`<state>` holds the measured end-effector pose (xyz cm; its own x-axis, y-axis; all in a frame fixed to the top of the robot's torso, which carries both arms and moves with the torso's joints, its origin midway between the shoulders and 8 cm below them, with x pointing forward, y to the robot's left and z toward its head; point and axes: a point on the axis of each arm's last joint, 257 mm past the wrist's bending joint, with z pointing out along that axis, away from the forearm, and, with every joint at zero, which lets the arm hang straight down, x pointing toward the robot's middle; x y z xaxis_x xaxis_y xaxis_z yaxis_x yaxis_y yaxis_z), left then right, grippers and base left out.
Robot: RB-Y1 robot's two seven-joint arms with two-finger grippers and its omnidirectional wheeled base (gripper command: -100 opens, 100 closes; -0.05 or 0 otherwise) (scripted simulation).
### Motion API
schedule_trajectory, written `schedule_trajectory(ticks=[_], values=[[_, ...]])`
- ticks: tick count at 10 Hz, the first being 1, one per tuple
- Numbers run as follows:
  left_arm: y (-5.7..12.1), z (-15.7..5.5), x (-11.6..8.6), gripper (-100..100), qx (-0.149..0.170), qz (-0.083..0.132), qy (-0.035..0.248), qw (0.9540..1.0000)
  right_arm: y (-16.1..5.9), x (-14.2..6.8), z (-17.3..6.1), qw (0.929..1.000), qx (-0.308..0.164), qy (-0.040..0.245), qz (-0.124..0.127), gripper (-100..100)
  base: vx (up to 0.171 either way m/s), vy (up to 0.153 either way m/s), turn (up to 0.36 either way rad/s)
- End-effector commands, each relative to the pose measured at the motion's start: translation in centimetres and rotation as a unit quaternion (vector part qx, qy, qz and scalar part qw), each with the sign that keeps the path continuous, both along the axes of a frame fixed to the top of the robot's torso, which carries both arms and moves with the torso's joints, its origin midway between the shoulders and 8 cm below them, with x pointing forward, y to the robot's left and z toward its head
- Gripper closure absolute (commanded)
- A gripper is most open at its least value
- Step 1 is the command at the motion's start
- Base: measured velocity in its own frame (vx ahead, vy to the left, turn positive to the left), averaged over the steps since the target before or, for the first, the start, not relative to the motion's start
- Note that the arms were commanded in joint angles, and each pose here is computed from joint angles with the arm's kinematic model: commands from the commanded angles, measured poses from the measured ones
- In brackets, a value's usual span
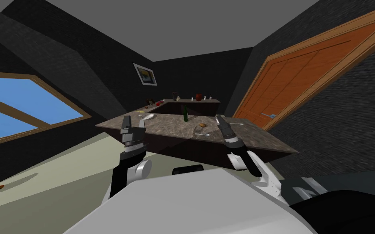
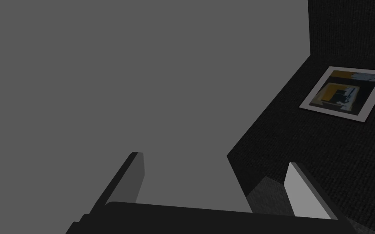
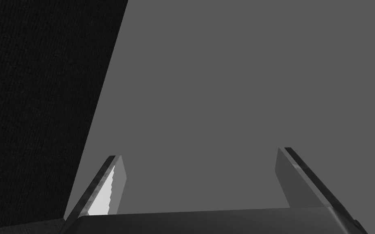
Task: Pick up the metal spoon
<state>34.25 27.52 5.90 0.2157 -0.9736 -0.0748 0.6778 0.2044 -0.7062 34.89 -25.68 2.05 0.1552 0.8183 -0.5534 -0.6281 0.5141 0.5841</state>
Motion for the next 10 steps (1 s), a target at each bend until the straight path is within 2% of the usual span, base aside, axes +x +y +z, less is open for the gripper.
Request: schedule_trajectory(ticks=[1, 2, 3, 4, 5, 6, 7, 8, 9, 10], values=[[0.0, 0.0, 0.0, 0, 0.000, 0.000, 0.000, 1.0000, 0.4, 0.1, -1.0, 0.9996, -0.024, 0.016, 0.009, -100, -0.003, 0.051, 0.133], [0.0, 0.0, 0.0, 0, 0.000, 0.000, 0.000, 1.0000, 0.5, 0.1, -1.0, 0.9994, -0.029, 0.017, 0.012, -100, 0.000, 0.044, 0.068], [0.0, 0.0, 0.0, 0, 0.000, 0.000, 0.000, 1.0000, 0.7, 0.2, -2.0, 0.9982, -0.046, 0.032, 0.018, -100, -0.003, 0.050, 0.119], [0.0, 0.0, 0.0, 0, 0.000, 0.000, 0.000, 1.0000, 0.9, 0.2, -2.0, 0.9978, -0.053, 0.033, 0.022, -100, -0.002, 0.040, 0.080], [0.0, 0.0, 0.0, 0, 0.000, 0.000, 0.000, 1.0000, 1.0, 0.3, -3.2, 0.9959, -0.070, 0.051, 0.028, -100, 0.002, 0.054, 0.201], [0.0, 0.0, 0.0, 0, 0.000, 0.000, 0.000, 1.0000, 1.2, 0.3, -3.3, 0.9952, -0.077, 0.052, 0.032, -100, -0.001, 0.041, 0.061], [0.0, 0.0, 0.0, 0, 0.000, 0.000, 0.000, 1.0000, 1.3, 0.3, -4.7, 0.9923, -0.094, 0.071, 0.038, -100, -0.006, 0.058, 0.128], [0.0, 0.0, 0.0, 0, 0.000, 0.000, 0.000, 1.0000, 1.4, 0.3, -4.8, 0.9913, -0.101, 0.072, 0.042, -100, 0.003, 0.046, 0.083], [0.0, 0.0, 0.0, 0, 0.000, 0.000, 0.000, 1.0000, 1.4, 0.3, -6.3, 0.9877, -0.117, 0.093, 0.047, -100, 0.003, 0.054, 0.173], [0.0, 0.0, 0.0, 0, 0.000, 0.000, 0.000, 1.0000, 1.5, 0.3, -6.4, 0.9862, -0.126, 0.095, 0.052, -100, 0.000, 0.040, 0.082]])
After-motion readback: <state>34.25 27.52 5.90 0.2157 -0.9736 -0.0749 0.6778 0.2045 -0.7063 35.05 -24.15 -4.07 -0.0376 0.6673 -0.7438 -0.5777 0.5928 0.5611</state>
